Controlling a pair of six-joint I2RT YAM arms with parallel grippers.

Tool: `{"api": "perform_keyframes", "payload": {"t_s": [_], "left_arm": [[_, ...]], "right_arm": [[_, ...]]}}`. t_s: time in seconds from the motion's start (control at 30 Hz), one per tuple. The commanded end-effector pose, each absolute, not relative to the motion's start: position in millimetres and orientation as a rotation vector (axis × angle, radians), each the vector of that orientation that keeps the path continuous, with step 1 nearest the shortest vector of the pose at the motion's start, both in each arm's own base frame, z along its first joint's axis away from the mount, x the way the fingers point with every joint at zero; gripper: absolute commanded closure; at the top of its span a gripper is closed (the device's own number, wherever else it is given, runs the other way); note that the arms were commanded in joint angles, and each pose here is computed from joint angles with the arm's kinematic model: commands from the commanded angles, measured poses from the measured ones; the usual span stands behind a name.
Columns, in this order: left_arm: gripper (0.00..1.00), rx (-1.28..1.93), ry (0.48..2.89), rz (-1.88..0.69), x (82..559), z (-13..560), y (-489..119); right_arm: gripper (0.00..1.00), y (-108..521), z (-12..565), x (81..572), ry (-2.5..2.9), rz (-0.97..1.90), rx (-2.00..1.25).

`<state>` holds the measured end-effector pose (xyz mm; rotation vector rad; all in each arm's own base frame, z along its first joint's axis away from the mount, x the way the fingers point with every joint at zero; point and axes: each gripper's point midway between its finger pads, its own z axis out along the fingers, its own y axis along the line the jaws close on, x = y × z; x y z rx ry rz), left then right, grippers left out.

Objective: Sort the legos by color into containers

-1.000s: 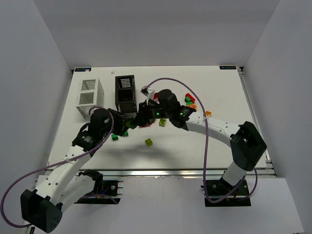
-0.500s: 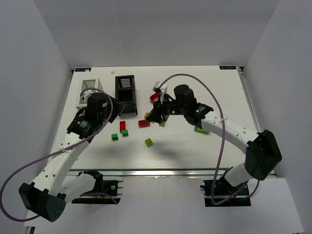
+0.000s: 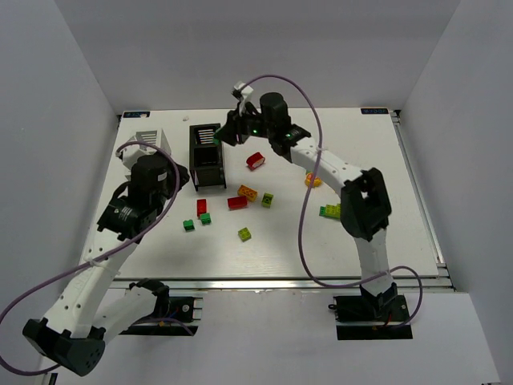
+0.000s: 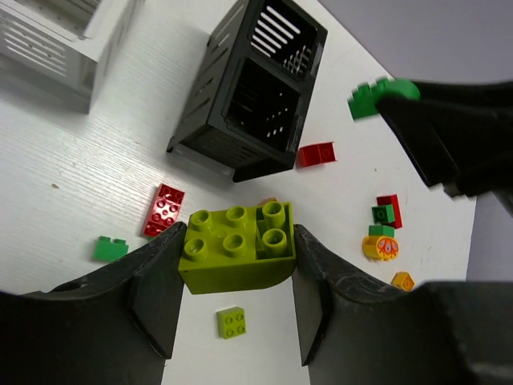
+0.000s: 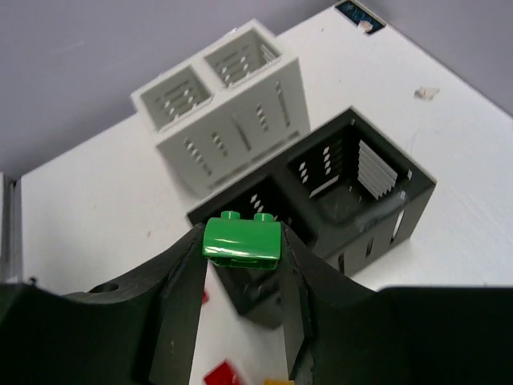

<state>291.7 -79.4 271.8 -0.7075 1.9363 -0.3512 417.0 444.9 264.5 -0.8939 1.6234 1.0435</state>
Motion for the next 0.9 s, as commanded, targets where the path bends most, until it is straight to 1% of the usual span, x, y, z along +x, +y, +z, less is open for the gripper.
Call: {"api": "perform_keyframes", "payload": {"t_s": [0.0,0.17,0.3,0.7,0.77,0.8,0.83,0.87], "left_arm": [[1.0,-0.702,1.88,-0.288,287,277,-63],[1.0,-0.71,1.884,-0.295,288,269,-65],[1.0,-0.688,1.876,-0.278,291,277,-64],[1.0,-0.684,1.878,-0.274,289,278,-63],[1.0,-0.687,1.875,-0.273,289,278,-62],[1.0,-0.689,1.872,-0.276,289,279,-62],[1.0,-0.691,1.868,-0.278,289,280,-62],[1.0,-0.694,1.865,-0.282,289,281,-62]], "right_arm": [[1.0,472,293,443,1.537,1.11,-0.799],[1.0,496,299,473,1.424,1.081,-0.732],[1.0,502,289,488,1.38,1.065,-0.677],[1.0,517,255,507,1.358,0.985,-0.62],[0.95,517,249,508,1.366,0.976,-0.621],[0.92,518,246,508,1.371,0.974,-0.622],[0.84,517,243,509,1.377,0.971,-0.622],[0.82,517,240,509,1.381,0.969,-0.624]]}}
